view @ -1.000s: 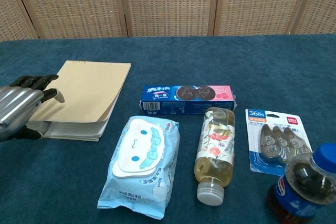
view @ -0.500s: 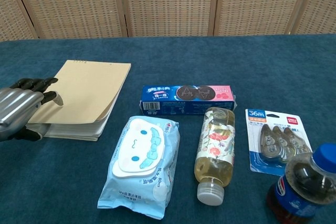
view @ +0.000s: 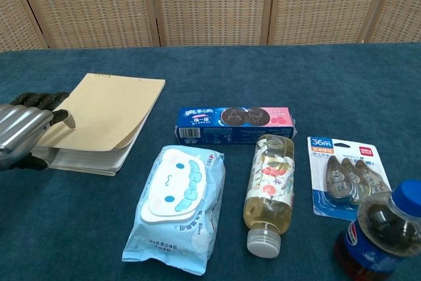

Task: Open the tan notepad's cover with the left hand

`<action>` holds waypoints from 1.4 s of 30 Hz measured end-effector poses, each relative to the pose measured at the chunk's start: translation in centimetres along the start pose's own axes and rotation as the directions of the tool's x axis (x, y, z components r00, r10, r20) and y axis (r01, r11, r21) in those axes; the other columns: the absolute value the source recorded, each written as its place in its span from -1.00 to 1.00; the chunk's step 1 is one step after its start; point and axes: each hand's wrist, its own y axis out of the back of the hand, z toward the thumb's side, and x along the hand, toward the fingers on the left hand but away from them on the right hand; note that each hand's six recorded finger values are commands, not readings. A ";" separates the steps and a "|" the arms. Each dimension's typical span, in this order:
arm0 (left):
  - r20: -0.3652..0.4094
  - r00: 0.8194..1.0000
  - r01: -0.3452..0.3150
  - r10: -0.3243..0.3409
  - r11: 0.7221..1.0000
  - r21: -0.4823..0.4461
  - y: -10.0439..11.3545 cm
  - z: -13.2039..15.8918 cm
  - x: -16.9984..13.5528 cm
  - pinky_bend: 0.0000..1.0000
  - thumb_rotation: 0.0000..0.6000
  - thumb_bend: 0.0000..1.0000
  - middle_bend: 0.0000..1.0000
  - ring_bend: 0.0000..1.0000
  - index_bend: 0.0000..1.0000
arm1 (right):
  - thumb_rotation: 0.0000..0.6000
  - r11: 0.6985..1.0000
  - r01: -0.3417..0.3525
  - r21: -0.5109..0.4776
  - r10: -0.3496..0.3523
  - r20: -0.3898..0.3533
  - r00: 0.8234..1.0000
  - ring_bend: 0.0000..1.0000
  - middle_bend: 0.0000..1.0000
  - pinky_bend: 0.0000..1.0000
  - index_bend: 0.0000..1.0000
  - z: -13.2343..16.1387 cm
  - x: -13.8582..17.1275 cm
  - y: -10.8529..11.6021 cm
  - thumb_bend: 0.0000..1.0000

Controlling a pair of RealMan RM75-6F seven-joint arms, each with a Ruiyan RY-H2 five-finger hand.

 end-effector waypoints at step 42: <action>0.026 0.987 -0.154 0.157 0.983 -0.101 3.7 -1.6 -2.5 -1.00 1.00 0.22 -1.00 -1.00 0.55 | 1.00 1.000 -0.001 -0.007 0.001 0.006 1.000 -1.00 -1.00 -1.00 -0.89 -0.1 0.0 0.1 -0.69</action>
